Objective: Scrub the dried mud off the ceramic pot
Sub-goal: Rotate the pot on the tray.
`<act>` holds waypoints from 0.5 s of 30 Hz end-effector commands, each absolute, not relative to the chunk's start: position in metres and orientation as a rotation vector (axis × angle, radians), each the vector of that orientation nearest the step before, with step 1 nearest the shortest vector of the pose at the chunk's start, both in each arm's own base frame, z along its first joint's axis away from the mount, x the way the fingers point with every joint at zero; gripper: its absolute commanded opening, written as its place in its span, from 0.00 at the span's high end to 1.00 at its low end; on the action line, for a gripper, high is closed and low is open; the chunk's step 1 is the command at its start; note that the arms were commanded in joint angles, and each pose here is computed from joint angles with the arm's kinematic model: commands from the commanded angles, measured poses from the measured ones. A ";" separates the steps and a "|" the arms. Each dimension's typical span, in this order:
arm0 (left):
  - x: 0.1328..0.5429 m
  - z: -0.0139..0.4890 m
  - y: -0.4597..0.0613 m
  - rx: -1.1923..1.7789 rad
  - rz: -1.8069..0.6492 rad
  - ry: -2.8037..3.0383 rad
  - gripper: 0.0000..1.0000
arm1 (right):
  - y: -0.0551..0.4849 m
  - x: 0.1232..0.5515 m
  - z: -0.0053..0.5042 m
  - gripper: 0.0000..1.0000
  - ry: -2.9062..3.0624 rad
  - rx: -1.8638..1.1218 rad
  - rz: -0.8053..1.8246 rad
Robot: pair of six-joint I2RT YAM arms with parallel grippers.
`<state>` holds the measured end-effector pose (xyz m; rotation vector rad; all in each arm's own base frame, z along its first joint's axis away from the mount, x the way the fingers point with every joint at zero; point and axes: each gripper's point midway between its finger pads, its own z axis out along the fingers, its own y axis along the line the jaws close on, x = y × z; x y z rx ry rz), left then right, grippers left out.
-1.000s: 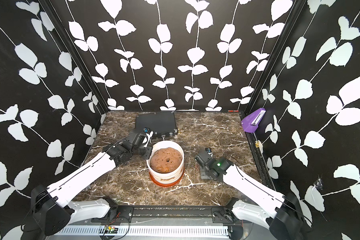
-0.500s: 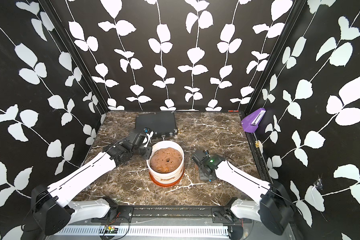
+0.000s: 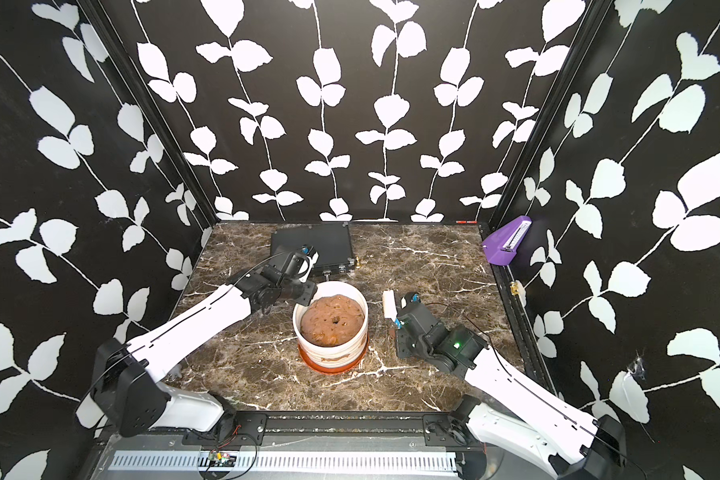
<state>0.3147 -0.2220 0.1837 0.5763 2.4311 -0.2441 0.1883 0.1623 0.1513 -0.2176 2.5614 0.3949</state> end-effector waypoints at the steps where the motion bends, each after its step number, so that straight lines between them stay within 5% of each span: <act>1: 0.321 0.192 -0.229 0.599 -0.271 2.402 0.73 | 0.165 0.190 0.153 1.00 2.536 -0.216 0.409; 15: 0.311 0.185 -0.214 0.580 -0.209 2.453 0.99 | 0.159 0.188 0.142 1.00 2.568 -0.226 0.309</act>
